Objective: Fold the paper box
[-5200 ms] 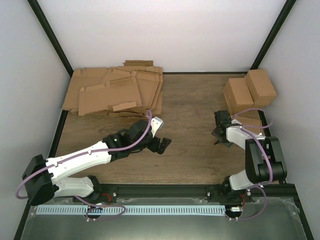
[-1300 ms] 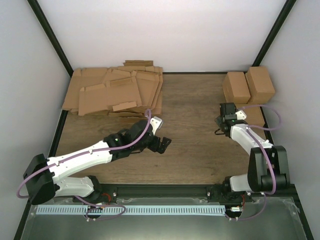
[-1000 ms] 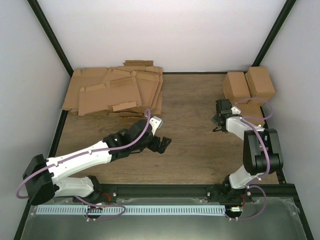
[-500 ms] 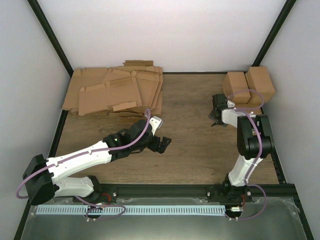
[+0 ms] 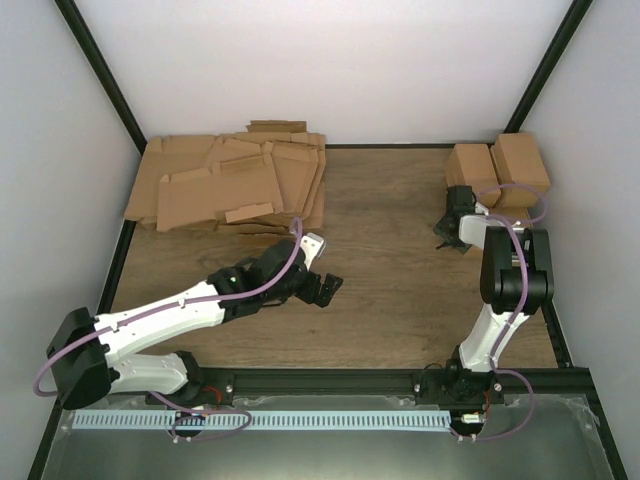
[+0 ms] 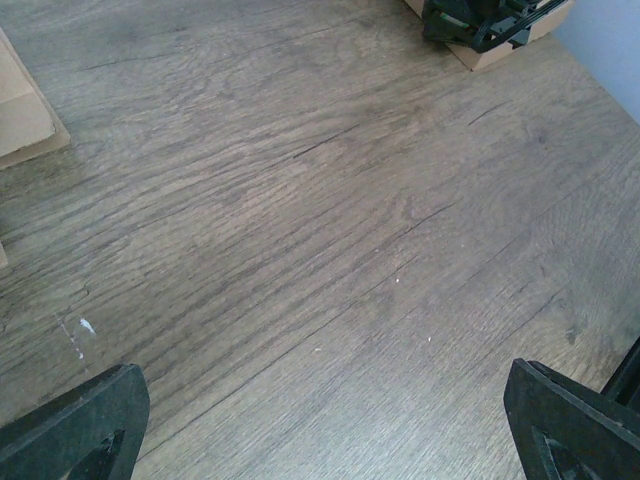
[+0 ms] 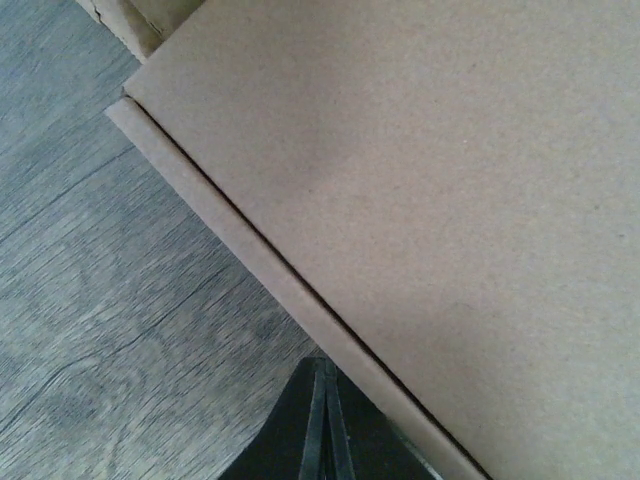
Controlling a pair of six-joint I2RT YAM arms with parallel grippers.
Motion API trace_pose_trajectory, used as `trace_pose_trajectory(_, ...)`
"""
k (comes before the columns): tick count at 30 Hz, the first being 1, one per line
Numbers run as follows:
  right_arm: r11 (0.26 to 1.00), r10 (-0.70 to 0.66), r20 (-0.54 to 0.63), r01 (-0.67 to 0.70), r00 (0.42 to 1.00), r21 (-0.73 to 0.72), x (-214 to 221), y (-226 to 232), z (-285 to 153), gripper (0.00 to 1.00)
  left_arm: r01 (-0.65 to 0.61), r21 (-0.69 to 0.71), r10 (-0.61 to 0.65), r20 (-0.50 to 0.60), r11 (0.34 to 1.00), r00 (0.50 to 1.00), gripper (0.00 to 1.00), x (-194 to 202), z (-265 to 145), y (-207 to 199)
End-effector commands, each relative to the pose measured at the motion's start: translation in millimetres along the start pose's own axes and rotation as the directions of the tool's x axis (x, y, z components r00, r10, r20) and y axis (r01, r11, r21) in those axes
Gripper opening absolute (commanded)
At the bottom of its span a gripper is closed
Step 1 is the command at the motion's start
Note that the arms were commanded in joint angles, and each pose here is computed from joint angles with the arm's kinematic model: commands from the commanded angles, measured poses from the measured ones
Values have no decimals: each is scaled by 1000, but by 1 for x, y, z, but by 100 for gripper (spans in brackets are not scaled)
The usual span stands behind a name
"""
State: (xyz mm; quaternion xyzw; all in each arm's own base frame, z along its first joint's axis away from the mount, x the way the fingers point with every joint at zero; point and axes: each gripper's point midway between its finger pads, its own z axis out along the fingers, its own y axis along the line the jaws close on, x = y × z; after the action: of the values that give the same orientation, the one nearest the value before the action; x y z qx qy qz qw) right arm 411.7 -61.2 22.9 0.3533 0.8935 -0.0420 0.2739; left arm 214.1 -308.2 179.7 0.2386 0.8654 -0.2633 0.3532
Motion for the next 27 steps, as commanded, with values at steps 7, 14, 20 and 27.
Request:
trace_pose_trajectory(7,998,2,14,-1,1000,-57,-4,10,-17,1,11,5,-11,15,1000,1000,100,-8,3,-2)
trace_pose_trajectory(14,991,130,94,-126,987,-52,-3,-6,-61,1,9,5,-9,14,1000,1000,100,-9,6,-3)
trace_pose_trajectory(20,950,299,119,-307,947,62,-2,-51,-69,1,11,-6,-11,24,1000,1000,100,-10,2,0)
trace_pose_trajectory(27,874,459,129,-473,879,112,8,-97,-65,1,13,-14,-13,30,1000,999,100,-10,-2,2)
